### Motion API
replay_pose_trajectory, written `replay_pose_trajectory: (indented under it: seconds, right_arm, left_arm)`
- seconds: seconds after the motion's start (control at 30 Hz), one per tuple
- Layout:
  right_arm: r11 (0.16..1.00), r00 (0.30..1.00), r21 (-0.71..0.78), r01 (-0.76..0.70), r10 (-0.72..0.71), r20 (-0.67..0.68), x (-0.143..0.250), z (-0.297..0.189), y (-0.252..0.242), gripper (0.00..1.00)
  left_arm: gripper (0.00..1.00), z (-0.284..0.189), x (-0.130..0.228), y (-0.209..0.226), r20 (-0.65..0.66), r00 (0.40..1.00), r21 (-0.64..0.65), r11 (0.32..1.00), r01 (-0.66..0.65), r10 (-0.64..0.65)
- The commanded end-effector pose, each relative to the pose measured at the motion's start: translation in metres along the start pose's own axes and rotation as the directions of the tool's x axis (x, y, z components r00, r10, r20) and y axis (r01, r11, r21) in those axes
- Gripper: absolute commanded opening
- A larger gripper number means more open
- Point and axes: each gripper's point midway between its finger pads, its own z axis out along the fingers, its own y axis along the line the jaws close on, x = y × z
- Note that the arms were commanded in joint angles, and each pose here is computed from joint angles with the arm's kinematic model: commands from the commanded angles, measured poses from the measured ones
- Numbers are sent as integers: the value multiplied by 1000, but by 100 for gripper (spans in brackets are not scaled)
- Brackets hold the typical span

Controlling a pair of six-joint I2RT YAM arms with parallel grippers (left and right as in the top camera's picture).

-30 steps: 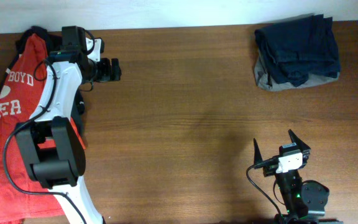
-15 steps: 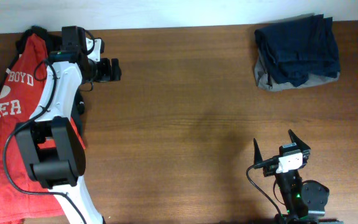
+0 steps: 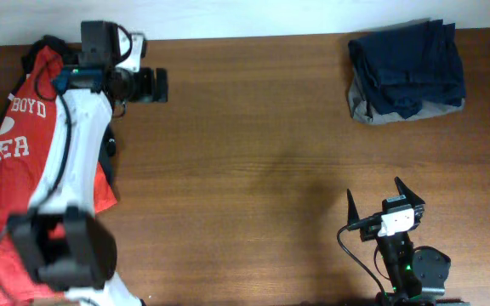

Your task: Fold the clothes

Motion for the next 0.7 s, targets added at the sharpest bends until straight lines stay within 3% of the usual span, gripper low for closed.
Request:
replay_pose_trajectory:
  seconds: [0.0, 0.17, 0.3, 0.5, 0.67]
  right_arm:
    - [1000, 1000, 1, -12, 12, 1, 2, 0, 0, 99]
    - [1000, 1000, 1, -12, 12, 1, 2, 0, 0, 99]
    - [1000, 1000, 1, -12, 12, 1, 2, 0, 0, 99]
    - [1000, 1000, 1, -12, 12, 1, 2, 0, 0, 99]
    - [1000, 1000, 1, -12, 12, 1, 2, 0, 0, 99]
  left_arm:
    - [99, -80, -25, -23, 169, 974, -21, 989, -149, 150]
    - [99, -126, 1, -27, 240, 959, -37, 988, -149, 153]
    - [99, -151, 40, -23, 381, 918, -65, 993, -94, 112]
    - [99, -153, 111, -36, 536, 835, -54, 992, -118, 128]
    - [99, -146, 161, -29, 597, 802, 1, 1000, -6, 4]
